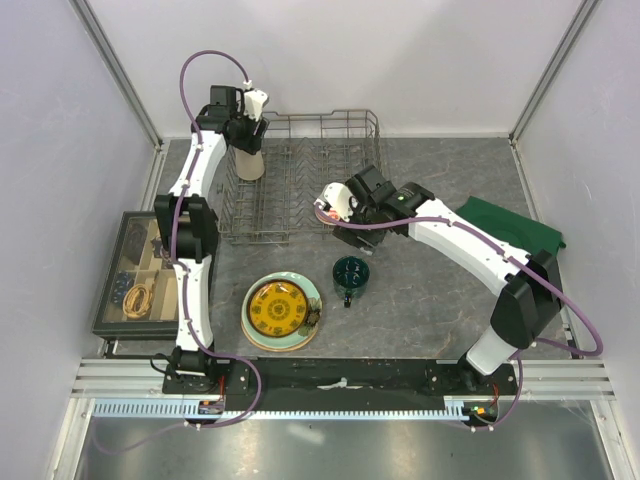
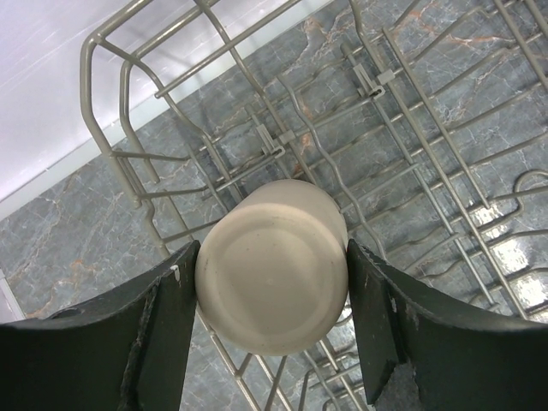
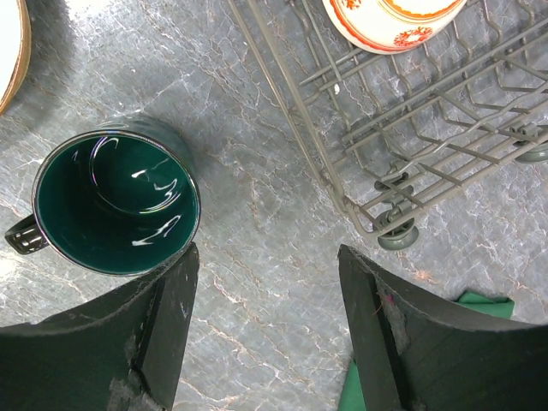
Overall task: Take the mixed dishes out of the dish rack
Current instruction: Pick up the cup from the dish rack.
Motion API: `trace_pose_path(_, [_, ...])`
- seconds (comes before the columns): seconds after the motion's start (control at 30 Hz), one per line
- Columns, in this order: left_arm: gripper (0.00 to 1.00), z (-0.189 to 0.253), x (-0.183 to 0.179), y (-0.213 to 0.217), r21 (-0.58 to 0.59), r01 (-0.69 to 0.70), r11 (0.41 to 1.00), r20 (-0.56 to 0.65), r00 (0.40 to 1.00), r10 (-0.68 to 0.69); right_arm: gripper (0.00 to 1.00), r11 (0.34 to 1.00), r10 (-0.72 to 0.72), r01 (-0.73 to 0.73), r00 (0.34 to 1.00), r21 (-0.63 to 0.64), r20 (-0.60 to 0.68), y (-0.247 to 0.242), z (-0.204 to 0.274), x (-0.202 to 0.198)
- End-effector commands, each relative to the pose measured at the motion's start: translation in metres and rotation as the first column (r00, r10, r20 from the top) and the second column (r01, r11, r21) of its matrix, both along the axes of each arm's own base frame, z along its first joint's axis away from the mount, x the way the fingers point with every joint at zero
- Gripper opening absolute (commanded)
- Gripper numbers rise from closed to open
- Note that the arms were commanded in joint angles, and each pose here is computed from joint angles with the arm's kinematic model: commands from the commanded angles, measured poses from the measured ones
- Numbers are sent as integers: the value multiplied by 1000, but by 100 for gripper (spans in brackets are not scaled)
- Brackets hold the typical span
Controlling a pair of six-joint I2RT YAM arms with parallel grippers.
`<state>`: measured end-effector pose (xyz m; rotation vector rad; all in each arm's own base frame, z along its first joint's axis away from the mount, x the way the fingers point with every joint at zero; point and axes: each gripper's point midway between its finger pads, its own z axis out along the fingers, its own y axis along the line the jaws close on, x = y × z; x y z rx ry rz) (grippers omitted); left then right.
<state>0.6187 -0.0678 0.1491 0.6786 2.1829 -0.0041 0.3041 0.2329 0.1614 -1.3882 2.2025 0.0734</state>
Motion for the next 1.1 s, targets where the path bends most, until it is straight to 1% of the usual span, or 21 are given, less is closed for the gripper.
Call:
trace_pose_path(0.0, [45, 74, -4, -11, -68, 13, 998, 131, 991, -4, 74, 999, -16, 14, 999, 45, 45, -1, 18, 1])
trace_pose_path(0.17, [37, 95, -10, -12, -84, 16, 996, 161, 987, -3, 74, 999, -19, 16, 999, 51, 46, -2, 19, 0])
trace_pose_path(0.33, [33, 110, -16, -12, -88, 18, 996, 178, 984, -2, 74, 998, -13, 11, 999, 56, 43, -2, 18, -2])
trace_pose_path(0.4, [28, 120, -21, -12, -95, 20, 995, 187, 982, -2, 74, 998, -16, 13, 999, 60, 45, -1, 19, -2])
trace_pose_path(0.43, [26, 122, -23, -13, -99, 25, 995, 187, 982, -6, 74, 998, -15, 12, 999, 63, 46, -1, 20, -2])
trace_pose_path(0.47, [21, 125, -25, -14, -110, 26, 994, 187, 982, -4, 74, 998, -16, 13, 999, 63, 48, -1, 21, -1])
trace_pose_path(0.5, [18, 128, -29, -17, -121, 38, 992, 185, 983, -15, 74, 998, -18, 15, 999, 65, 51, -1, 22, 0])
trace_pose_path(0.53, [15, 138, -34, -19, -133, 48, 990, 196, 980, -21, 74, 997, -23, 19, 998, 69, 58, -1, 25, 1])
trace_pose_path(0.57, [10, 139, -38, -21, -148, 51, 988, 188, 982, -23, 74, 997, -25, 21, 998, 73, 63, -1, 27, 2])
trace_pose_path(0.63, [5, 155, -51, -28, -183, 87, 979, 197, 979, -50, 75, 995, -42, 35, 996, 89, 84, 0, 33, 7])
trace_pose_path(0.67, [1, 156, -56, -31, -206, 93, 974, 185, 981, -55, 74, 994, -49, 40, 994, 98, 94, -1, 36, 9])
trace_pose_path(0.8, [2, 179, -85, -49, -302, 176, 937, 183, 975, -124, 75, 987, -84, 67, 989, 146, 119, 0, 45, 20])
trace_pose_path(0.87, [2, 188, -100, -54, -355, 191, 915, 173, 975, -137, 75, 981, -101, 78, 987, 178, 124, 0, 50, 24])
trace_pose_path(0.93, [2, 196, -114, -61, -406, 228, 885, 167, 970, -174, 76, 968, -122, 87, 983, 236, 139, 0, 61, 31])
trace_pose_path(0.97, [1, 201, -126, -67, -447, 250, 859, 158, 967, -199, 76, 962, -130, 89, 981, 257, 144, -1, 65, 34])
trace_pose_path(1.03, [2, 206, -138, -71, -486, 266, 833, 150, 964, -220, 76, 944, -160, 104, 974, 312, 159, -5, 77, 44])
trace_pose_path(1.07, [1, 206, -147, -78, -534, 281, 798, 128, 959, -252, 76, 932, -165, 105, 975, 347, 149, -3, 82, 46])
